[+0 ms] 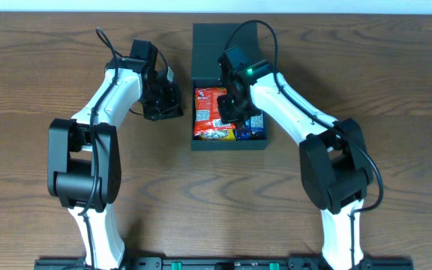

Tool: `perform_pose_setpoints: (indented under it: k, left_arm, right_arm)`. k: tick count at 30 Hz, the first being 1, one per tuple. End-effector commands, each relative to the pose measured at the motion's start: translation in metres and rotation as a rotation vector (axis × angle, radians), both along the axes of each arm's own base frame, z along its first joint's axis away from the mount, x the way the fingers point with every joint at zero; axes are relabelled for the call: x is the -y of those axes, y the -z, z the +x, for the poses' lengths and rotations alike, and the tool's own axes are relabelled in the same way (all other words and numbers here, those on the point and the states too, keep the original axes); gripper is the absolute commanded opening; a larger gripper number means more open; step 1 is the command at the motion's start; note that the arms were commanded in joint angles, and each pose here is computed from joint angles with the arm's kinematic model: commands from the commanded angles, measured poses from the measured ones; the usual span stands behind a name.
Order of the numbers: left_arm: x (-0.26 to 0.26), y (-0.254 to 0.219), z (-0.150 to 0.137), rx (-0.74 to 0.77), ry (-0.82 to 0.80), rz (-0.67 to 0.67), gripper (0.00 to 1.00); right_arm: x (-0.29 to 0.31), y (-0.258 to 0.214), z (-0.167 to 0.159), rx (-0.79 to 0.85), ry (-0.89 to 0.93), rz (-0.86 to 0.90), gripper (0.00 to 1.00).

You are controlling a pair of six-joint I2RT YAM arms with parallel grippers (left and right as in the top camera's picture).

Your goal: Pack container

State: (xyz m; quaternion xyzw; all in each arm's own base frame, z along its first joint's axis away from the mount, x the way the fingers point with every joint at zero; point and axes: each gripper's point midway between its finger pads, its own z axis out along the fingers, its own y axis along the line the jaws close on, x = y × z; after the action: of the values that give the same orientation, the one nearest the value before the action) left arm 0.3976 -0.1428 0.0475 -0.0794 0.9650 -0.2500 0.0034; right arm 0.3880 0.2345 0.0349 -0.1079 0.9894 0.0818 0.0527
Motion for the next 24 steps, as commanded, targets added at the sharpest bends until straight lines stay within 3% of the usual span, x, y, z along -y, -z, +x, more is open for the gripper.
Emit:
perform_pose_setpoints:
  k: [1, 6, 14, 18, 24]
  left_arm:
    - [0.0, 0.007, -0.004, -0.015, 0.018, 0.008, 0.06]
    - [0.0, 0.007, -0.004, -0.015, 0.018, 0.008, 0.06]
    - [0.001, 0.006, 0.004, 0.017, 0.014, 0.002, 0.06]
    - [0.003, 0.004, 0.017, 0.053, -0.029, -0.01, 0.06]
    - [0.006, -0.001, 0.039, 0.12, -0.088, -0.028, 0.06]
  right_arm:
    - [0.003, 0.009, -0.004, -0.005, -0.026, -0.057, 0.01]
    - [-0.003, -0.009, 0.0, 0.016, -0.029, -0.021, 0.01]
    - [0.001, -0.081, 0.032, 0.159, 0.013, 0.054, 0.01]
    - [0.025, -0.108, 0.057, 0.242, 0.087, 0.089, 0.01]
    - [0.091, -0.108, 0.1, 0.286, 0.292, 0.14, 0.01]
